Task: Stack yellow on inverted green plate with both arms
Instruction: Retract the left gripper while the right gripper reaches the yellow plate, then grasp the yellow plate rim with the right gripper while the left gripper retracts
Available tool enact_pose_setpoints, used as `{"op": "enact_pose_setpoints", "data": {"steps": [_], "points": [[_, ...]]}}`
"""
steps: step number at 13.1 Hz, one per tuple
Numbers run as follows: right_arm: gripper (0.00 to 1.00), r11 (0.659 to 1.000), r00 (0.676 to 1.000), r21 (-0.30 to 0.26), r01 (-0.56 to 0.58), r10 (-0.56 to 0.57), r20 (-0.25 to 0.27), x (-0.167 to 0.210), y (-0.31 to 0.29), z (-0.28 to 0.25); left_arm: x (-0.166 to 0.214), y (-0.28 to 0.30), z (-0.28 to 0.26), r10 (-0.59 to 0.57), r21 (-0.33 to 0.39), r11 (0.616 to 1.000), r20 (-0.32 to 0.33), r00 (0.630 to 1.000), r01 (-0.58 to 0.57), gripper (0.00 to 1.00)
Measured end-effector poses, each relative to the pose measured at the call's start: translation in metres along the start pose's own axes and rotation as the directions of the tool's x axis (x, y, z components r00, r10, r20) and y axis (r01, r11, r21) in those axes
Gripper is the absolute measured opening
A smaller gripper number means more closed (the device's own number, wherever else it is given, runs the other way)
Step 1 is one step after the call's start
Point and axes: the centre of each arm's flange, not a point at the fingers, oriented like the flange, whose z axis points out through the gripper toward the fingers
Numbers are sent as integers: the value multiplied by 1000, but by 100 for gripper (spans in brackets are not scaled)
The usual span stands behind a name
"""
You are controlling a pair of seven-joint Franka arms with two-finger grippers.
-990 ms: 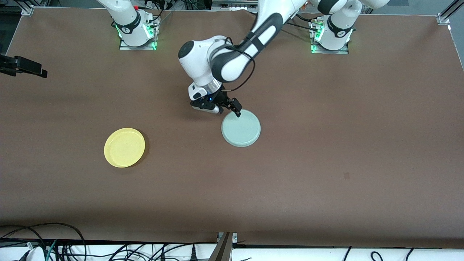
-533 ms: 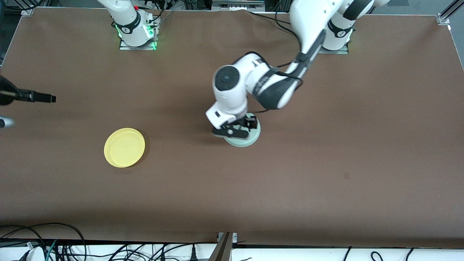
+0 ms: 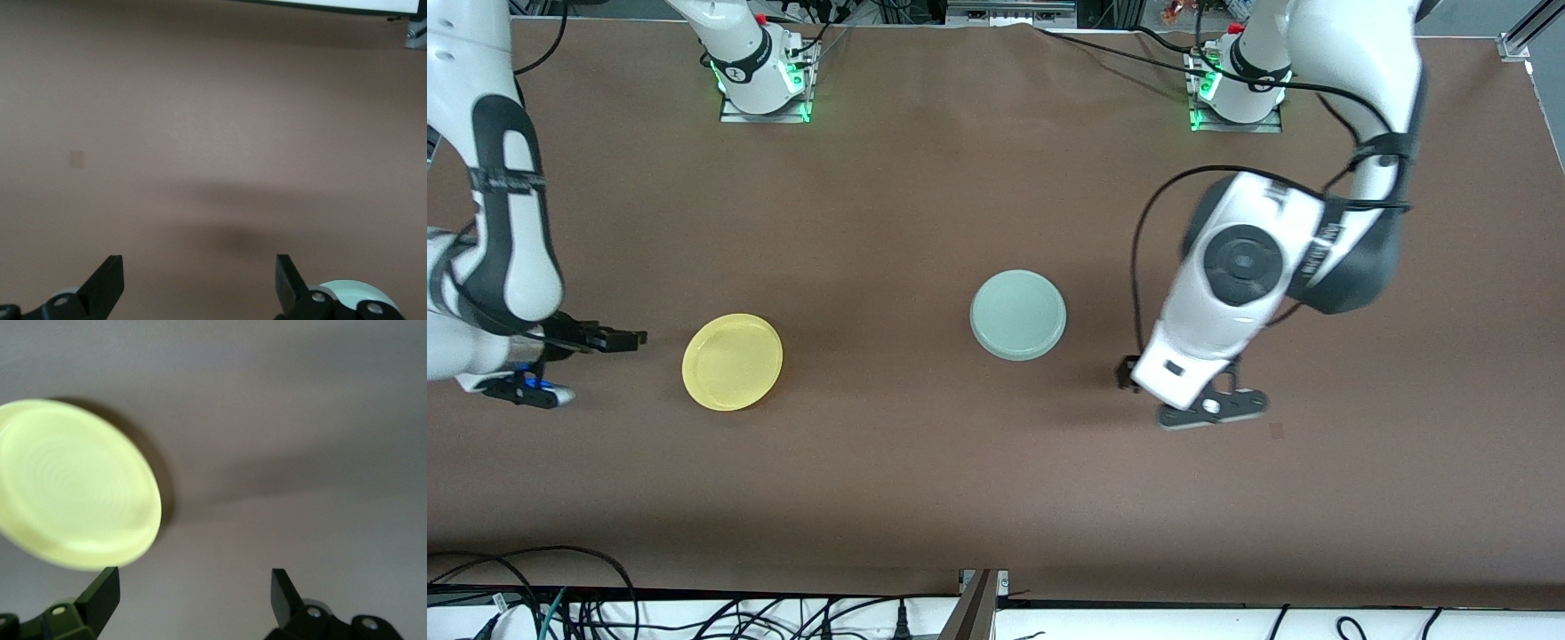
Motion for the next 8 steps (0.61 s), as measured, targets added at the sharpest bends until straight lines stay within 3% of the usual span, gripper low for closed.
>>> {"op": "enact_pose_setpoints", "data": {"steps": [3, 8], "points": [[100, 1000, 997, 3, 20, -20, -79, 6, -14, 35, 1, -43, -36, 137, 16, 990, 31, 990, -137, 100], [100, 999, 988, 5, 45, -43, -146, 2, -32, 73, 18, -186, -75, 253, -78, 966, 111, 961, -246, 100]]}}
